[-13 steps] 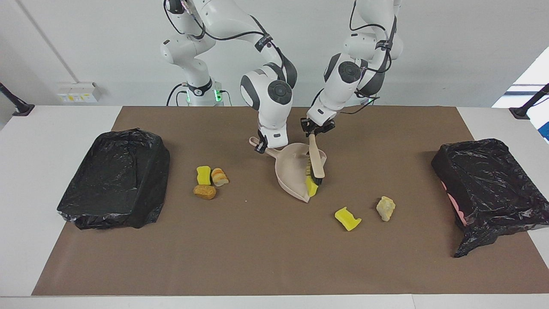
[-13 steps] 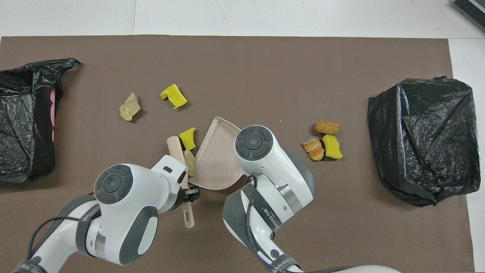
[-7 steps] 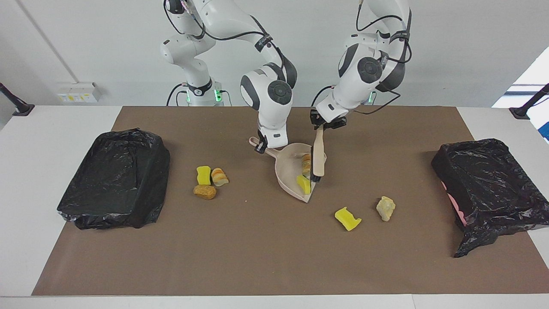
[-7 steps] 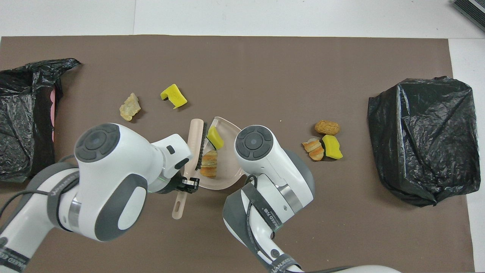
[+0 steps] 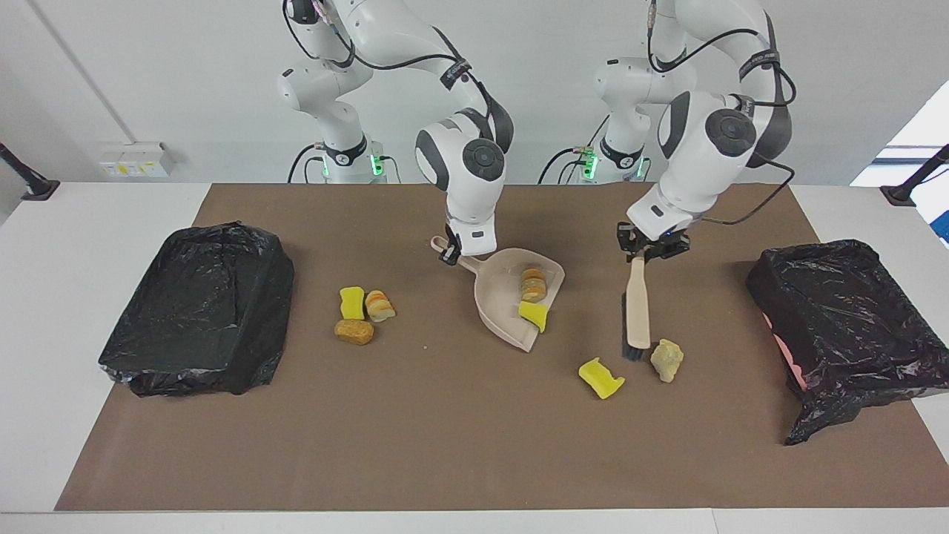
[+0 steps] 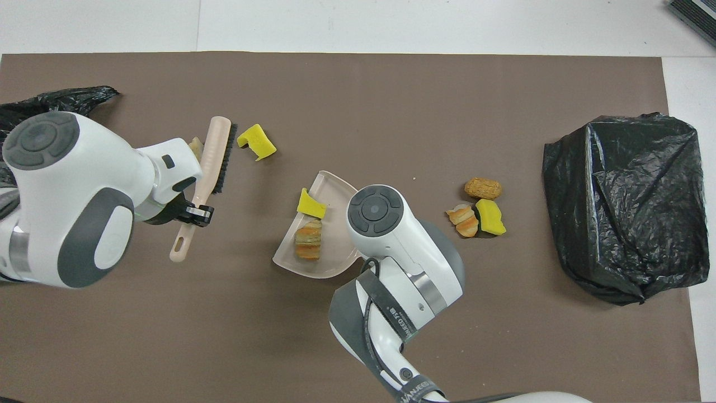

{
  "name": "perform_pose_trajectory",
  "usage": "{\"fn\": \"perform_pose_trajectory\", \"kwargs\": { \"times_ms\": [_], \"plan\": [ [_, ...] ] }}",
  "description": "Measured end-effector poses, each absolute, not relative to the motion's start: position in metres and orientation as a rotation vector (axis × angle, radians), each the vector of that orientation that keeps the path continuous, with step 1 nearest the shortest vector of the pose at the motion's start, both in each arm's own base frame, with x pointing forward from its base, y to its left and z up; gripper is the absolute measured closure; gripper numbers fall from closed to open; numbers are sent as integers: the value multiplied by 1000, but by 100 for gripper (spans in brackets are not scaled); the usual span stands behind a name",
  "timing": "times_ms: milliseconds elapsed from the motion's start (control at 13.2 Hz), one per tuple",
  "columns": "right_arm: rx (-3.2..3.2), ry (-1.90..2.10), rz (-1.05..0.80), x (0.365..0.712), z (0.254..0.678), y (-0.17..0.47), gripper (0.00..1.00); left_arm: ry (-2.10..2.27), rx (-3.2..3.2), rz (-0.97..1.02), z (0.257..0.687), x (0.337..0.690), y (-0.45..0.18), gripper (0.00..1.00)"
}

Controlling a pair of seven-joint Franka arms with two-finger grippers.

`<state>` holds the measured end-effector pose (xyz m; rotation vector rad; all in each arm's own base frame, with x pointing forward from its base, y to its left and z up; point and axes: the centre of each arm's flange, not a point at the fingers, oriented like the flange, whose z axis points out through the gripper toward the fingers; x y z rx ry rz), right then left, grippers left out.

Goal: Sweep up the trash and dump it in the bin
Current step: 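Move the brush farther out and sweep more pieces toward the dustpan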

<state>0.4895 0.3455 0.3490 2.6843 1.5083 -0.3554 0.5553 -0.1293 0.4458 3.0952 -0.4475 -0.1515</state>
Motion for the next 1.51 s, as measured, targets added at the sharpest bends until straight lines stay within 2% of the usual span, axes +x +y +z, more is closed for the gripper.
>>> {"fn": "perform_pose_trajectory", "kwargs": {
  "times_ms": [227,378,755,1510],
  "plan": [
    [2684,1508,-355,490,349,345,68,-498,3151,-199,418,594,-74,74],
    [2684,1508,-355,490,349,345,68,-480,3158,-231,401,606,-39,74],
    [2685,1508,-355,490,349,345,68,-468,3153,-302,368,610,-36,74],
    [2685,1508,-355,490,349,345,68,-738,3079,-287,347,588,-142,74]
  ]
}}
